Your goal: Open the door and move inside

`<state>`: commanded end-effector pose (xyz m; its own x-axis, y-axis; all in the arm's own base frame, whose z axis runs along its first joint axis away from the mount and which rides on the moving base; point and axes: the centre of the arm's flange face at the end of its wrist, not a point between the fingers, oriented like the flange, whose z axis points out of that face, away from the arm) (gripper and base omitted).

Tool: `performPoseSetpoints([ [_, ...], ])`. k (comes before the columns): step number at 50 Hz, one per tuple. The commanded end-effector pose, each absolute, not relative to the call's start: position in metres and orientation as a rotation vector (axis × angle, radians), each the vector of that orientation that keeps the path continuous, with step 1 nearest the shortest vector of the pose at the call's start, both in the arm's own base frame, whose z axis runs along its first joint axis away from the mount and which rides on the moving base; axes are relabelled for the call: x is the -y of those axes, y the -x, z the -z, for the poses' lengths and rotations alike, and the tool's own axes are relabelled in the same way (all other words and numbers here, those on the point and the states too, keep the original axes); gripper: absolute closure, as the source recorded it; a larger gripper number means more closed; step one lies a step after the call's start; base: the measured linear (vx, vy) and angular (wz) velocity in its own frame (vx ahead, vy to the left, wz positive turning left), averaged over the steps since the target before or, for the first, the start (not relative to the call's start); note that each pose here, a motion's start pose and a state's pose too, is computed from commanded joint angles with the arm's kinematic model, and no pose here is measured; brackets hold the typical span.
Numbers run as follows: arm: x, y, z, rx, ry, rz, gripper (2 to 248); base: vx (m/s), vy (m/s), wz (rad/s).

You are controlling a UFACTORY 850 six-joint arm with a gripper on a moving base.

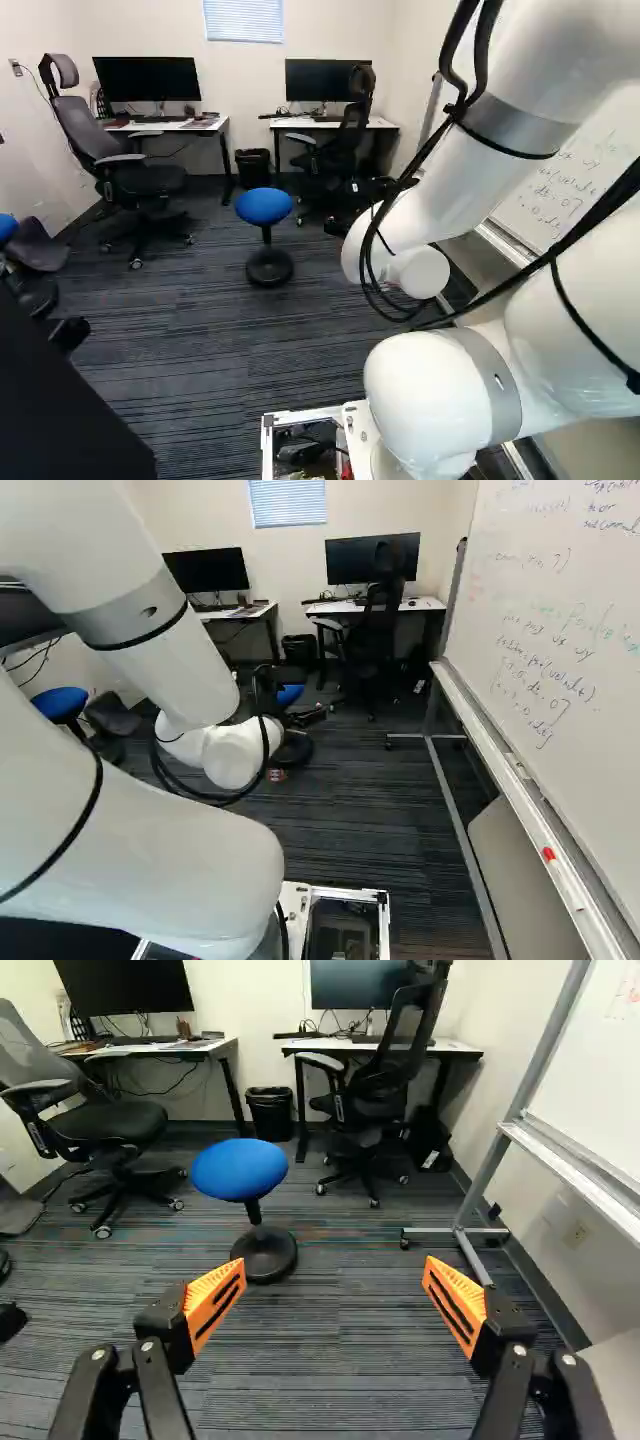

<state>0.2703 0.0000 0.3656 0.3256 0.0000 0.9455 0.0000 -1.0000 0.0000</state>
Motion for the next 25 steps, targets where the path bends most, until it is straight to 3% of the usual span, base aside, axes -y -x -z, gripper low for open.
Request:
performPoseSetpoints([
  [25, 0.0, -0.2703, -0.3656, 0.0, -2.558, -1.824, 3, 0.207, 0.007, 0.009],
])
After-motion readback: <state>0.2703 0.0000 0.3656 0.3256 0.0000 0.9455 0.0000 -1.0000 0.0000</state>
